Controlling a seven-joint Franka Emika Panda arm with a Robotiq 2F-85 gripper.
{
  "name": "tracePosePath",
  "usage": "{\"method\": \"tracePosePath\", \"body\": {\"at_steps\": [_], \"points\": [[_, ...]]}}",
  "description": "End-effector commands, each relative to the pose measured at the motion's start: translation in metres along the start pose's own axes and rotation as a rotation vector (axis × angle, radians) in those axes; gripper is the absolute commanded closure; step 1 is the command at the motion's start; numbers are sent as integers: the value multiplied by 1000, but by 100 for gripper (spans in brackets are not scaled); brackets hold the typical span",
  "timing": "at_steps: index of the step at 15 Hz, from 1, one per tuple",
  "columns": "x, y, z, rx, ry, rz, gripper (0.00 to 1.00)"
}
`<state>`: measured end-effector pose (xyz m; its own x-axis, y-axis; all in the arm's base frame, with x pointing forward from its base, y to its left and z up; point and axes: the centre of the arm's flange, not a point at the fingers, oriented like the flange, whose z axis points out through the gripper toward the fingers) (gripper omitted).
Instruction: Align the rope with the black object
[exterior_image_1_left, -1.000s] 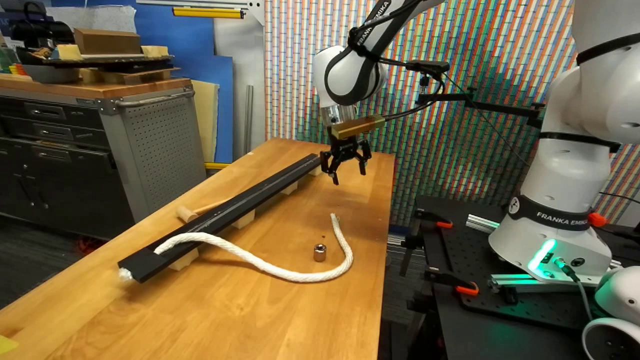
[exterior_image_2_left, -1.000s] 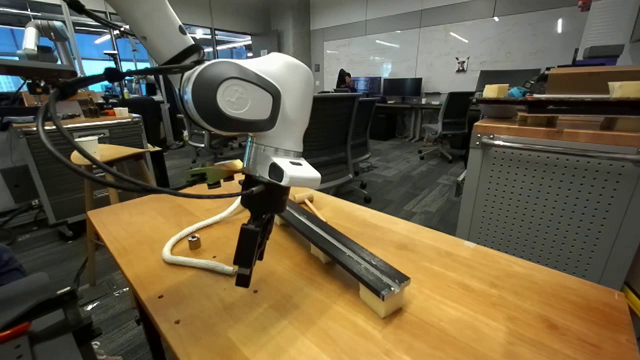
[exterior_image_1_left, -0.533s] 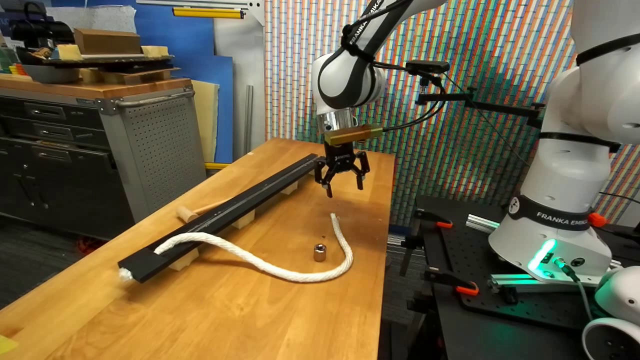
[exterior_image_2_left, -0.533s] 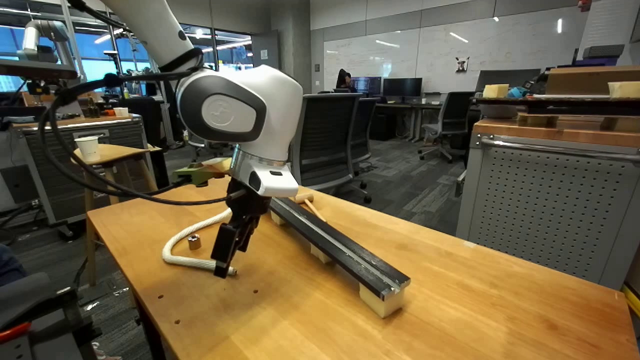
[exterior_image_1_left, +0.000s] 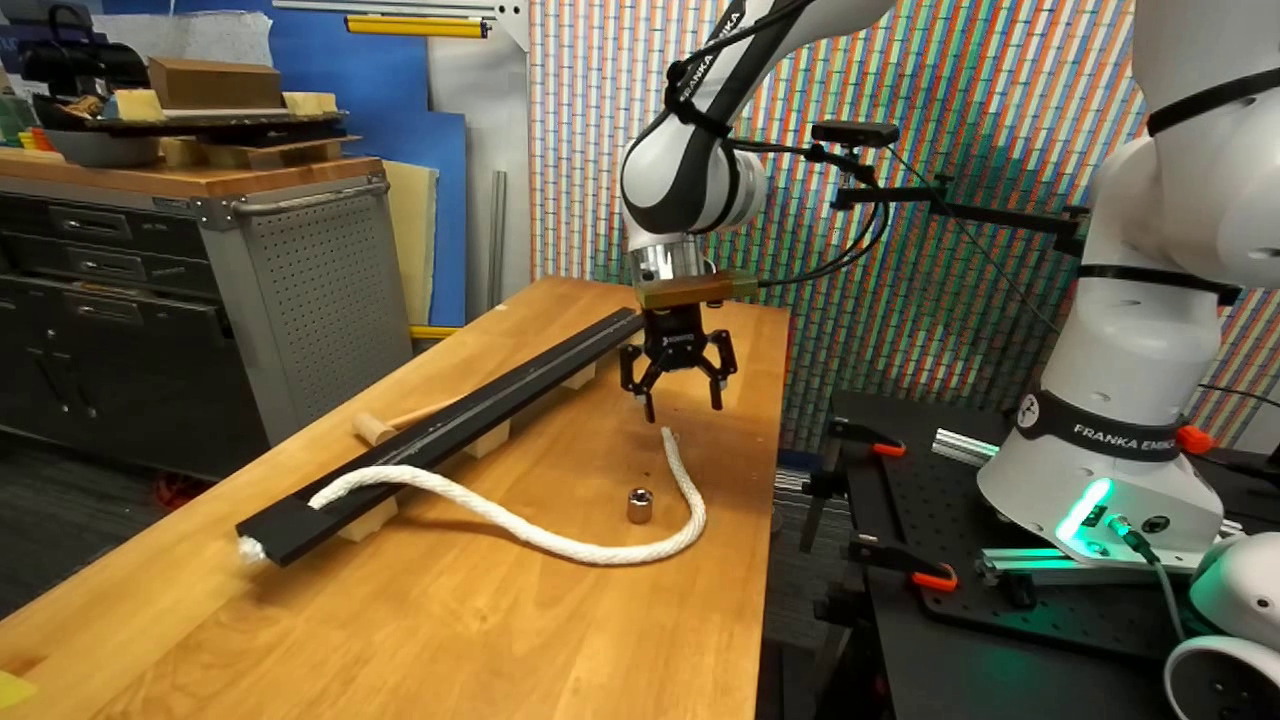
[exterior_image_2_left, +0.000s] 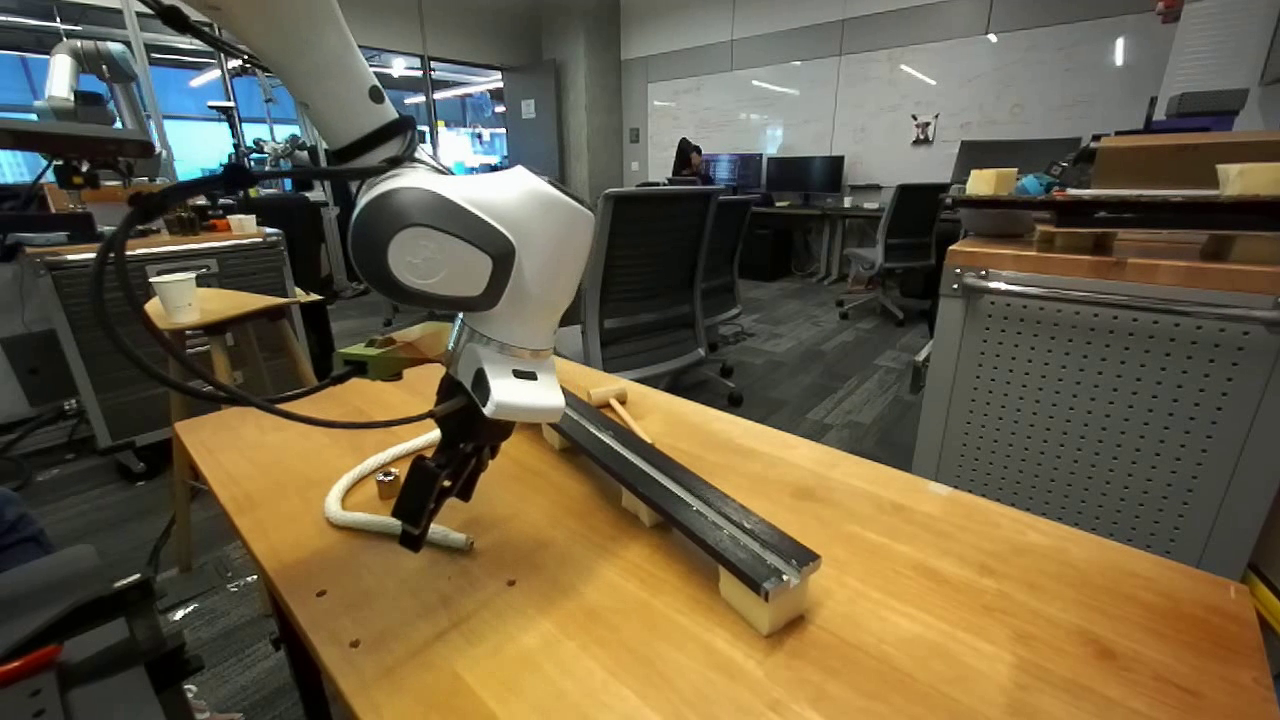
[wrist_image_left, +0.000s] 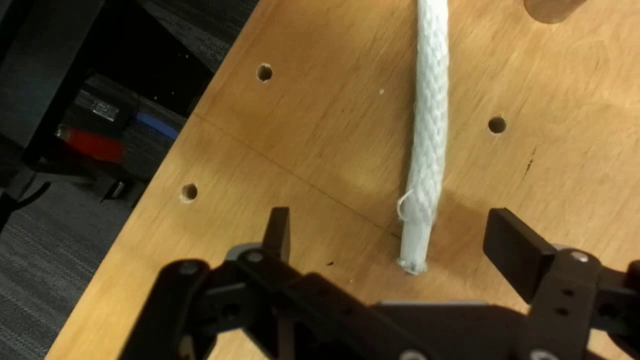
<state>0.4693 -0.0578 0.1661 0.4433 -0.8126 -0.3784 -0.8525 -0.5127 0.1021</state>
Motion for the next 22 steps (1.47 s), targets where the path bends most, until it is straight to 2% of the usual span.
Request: {"method": "tracePosePath", "body": {"at_steps": [1,4,5,6,7,13,16,22], "points": [[-15,-17,17,21,-7,25,0],[-23,-25,29,16,-6,27,1],[-24,-27,32,16,-3,29,16],[-24,-28,33,18,6,32,26],[-23,-29,35,20,14,37,29],[-19,-31,33,51,62,74,78],[-18,-32,32,62,77,87,99],[-19,-29,24,56,81,100,97]]}}
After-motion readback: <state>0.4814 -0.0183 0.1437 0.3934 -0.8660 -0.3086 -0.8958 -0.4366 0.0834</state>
